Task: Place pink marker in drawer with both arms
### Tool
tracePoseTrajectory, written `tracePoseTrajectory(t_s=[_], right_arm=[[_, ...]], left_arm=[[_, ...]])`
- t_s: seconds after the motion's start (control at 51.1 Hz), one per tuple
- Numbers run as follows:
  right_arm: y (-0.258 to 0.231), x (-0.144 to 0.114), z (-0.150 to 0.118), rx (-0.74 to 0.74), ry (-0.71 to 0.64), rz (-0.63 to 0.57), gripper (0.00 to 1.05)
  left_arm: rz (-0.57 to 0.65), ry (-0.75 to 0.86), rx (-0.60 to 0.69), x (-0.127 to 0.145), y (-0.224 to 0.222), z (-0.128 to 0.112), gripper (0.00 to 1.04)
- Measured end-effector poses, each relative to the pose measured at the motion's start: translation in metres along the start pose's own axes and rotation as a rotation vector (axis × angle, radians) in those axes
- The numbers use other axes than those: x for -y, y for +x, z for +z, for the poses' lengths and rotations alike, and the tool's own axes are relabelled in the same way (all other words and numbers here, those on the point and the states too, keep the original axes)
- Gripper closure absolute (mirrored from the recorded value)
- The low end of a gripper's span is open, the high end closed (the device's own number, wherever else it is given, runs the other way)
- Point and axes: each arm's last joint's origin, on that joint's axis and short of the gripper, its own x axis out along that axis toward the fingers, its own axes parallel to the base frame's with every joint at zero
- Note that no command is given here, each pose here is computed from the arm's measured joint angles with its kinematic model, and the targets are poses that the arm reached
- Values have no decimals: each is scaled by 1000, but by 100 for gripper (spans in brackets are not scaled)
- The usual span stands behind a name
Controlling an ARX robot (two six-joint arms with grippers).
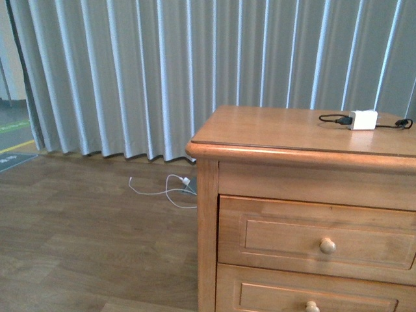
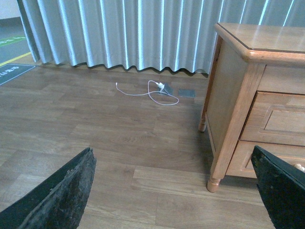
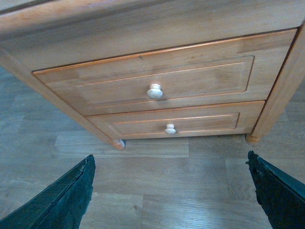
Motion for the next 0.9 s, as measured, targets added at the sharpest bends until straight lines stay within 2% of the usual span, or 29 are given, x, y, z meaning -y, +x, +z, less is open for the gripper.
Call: tracePoseTrajectory(t_s=[0.176,0.294,0.411,0.548,0.646,0.704,0.9], right_arm=[[-55,7,-14,46,-10,33,9],[-87,18,-32,87,1,9,9],[-102,26,-43,165,4,-61,9],[-103,27,-43,178,-12,-66,9],[-100,24,-53,387,-148,-44,24],[-102,22,-54,463,-207,-17,35],[-96,25,-66,463,-249,-31,72]], left_arm=[[0,0,0,0,0,0,6],[0,0,0,0,0,0,6],[0,0,0,0,0,0,6],[0,0,0,0,0,0,6],[1,0,0,0,0,0,6],[0,0,0,0,0,0,6],[1,0,0,0,0,0,6]])
